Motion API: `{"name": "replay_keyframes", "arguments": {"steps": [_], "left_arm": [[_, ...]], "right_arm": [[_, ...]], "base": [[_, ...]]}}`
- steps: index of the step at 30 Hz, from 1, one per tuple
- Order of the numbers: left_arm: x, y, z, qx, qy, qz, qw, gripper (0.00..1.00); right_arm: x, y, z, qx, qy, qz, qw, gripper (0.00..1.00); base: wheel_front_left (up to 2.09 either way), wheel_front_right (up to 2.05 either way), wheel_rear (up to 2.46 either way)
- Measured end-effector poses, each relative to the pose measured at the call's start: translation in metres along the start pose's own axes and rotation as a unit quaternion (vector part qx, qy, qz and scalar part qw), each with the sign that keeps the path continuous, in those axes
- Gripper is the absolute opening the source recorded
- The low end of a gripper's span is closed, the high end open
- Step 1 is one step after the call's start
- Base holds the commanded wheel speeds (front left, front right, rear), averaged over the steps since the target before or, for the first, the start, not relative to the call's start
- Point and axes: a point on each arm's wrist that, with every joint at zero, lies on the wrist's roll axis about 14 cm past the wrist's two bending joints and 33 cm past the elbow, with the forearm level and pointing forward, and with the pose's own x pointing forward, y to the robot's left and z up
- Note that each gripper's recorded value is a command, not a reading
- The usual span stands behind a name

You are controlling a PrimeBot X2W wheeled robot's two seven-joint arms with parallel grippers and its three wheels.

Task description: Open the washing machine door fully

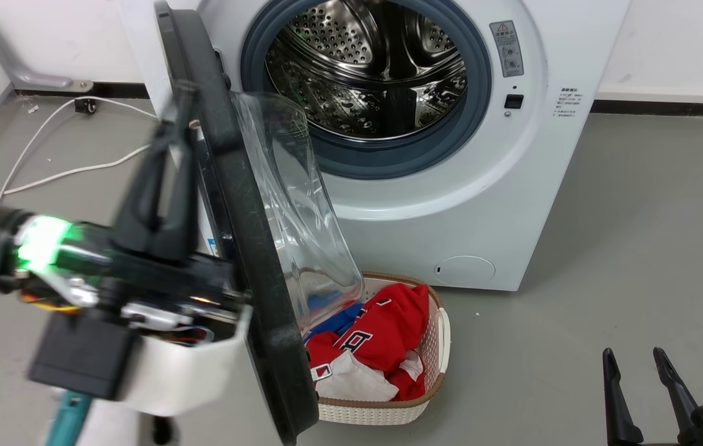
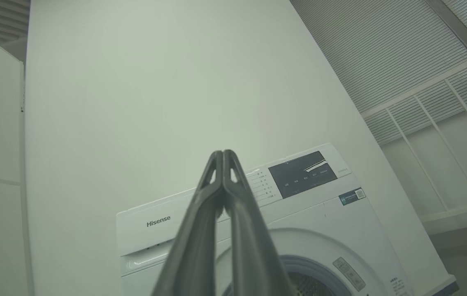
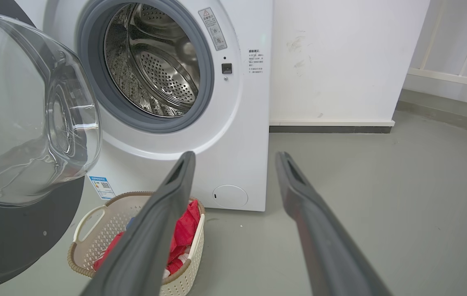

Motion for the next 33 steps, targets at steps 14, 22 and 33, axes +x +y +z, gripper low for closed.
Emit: {"name": "replay_keyframes", "arguments": {"steps": [14,22,33], "left_arm": [[-0.006,-0.098,-0.012,-0.113,0.034,-0.112,0.987,0.00],[-0.019,-0.150,-0.012,-0.175,0.054,-0.172,0.968,0.00],[-0.047,-0.194,-0.030,-0.223,0.110,-0.213,0.945,0.00]], "right_arm": [[0.001,0.000,-0.004,0.004,0.006,-0.001,1.000,1.00],[0.002,0.001,-0.007,0.007,0.010,0.000,1.000,1.00],[0.004,0.000,-0.011,0.007,0.017,-0.001,1.000,1.00]], "base": [[0.00,0.00,0.00],[0.00,0.00,0.00],[0.00,0.00,0.00]]}}
